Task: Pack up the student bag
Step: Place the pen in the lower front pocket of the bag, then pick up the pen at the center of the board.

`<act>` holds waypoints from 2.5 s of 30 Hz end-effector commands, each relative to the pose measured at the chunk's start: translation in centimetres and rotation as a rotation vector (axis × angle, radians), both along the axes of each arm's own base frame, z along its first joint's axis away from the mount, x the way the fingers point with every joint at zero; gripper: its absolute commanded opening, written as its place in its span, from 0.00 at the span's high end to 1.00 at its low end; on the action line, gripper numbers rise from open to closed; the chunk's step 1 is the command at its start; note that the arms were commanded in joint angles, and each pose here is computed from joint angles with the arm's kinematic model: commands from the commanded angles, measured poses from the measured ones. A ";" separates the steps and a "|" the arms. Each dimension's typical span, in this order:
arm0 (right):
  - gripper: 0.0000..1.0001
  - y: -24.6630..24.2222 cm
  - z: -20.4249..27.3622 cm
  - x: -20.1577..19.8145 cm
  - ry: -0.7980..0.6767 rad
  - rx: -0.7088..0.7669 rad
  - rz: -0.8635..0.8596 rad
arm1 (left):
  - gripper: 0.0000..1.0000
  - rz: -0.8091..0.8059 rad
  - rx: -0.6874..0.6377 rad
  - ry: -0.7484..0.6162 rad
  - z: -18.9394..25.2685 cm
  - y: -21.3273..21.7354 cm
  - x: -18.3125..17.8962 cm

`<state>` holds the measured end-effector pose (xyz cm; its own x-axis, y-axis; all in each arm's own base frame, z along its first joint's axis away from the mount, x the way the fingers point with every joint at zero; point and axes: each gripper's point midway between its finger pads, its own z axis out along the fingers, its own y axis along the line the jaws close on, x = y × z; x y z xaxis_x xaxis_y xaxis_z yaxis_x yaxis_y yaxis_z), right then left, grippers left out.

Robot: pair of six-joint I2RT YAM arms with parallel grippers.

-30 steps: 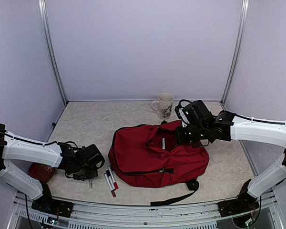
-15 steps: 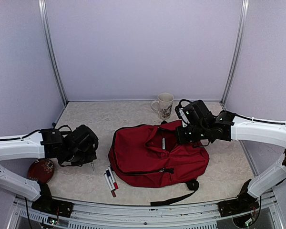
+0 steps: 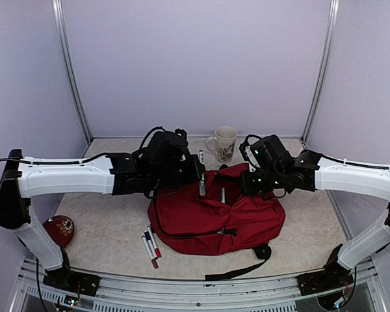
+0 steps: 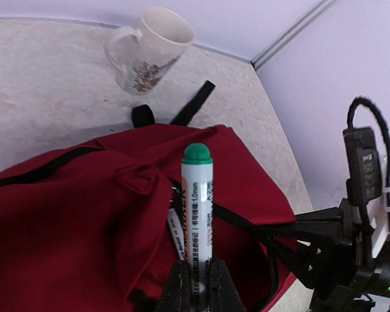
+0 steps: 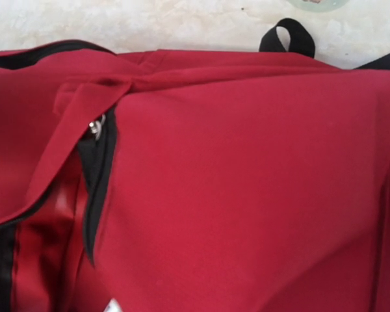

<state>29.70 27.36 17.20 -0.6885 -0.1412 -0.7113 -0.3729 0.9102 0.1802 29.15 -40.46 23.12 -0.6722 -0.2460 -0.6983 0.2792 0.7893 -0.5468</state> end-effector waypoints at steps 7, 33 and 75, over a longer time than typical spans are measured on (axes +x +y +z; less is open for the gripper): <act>1.00 -0.2 1.5 0.9 -0.043 0.054 -0.026 | 1.00 -0.210 -0.086 0.097 -5.6 -10.1 -0.6; 1.00 -1.9 1.7 1.5 -0.043 0.038 -0.073 | 1.00 -0.208 -0.021 0.246 -11.2 -8.9 -6.1; 1.00 -1.1 1.5 1.1 -0.021 0.087 -0.038 | 0.49 0.294 0.463 0.446 -15.4 18.0 -14.3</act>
